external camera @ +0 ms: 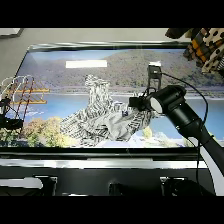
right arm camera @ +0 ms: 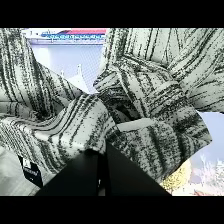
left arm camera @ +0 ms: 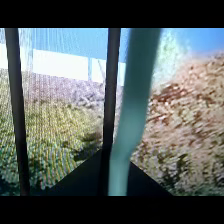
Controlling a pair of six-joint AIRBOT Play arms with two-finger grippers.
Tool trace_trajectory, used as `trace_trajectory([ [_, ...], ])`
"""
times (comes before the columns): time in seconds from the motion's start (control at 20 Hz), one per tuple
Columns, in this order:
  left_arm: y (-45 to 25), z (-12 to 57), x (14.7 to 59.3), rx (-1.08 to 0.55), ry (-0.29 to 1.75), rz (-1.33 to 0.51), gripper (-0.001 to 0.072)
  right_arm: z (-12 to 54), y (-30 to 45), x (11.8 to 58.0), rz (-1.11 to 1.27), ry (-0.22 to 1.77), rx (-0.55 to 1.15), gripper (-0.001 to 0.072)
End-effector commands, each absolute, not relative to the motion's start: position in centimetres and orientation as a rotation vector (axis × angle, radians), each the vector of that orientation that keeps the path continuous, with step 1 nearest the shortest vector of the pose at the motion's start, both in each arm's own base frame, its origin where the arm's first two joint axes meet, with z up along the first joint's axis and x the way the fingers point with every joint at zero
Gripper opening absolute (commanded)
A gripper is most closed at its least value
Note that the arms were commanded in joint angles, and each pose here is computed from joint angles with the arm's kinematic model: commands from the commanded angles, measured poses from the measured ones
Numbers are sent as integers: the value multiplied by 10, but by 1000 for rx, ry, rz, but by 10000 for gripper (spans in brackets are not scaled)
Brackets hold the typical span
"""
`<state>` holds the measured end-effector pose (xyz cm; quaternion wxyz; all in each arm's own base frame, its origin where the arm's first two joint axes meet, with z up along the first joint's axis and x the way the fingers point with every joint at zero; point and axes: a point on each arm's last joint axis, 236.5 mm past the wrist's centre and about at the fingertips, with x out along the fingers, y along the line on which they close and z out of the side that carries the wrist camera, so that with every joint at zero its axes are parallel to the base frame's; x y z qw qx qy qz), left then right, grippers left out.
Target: Fold the clothes and pants, and hang the long-sleeved shirts on hangers.
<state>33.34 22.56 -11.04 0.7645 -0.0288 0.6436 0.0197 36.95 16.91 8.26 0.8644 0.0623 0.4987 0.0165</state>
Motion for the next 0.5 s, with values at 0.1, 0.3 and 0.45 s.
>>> trace_trajectory([
  [0.1,221,-86,356,-72,1316,43,31,82,168,370,31,1044,125,40],
  [0.3,224,-26,393,-28,1165,71,31,82,167,369,29,1049,120,40],
  [0.45,225,30,419,8,1047,114,31,82,167,369,33,1047,109,40],
])
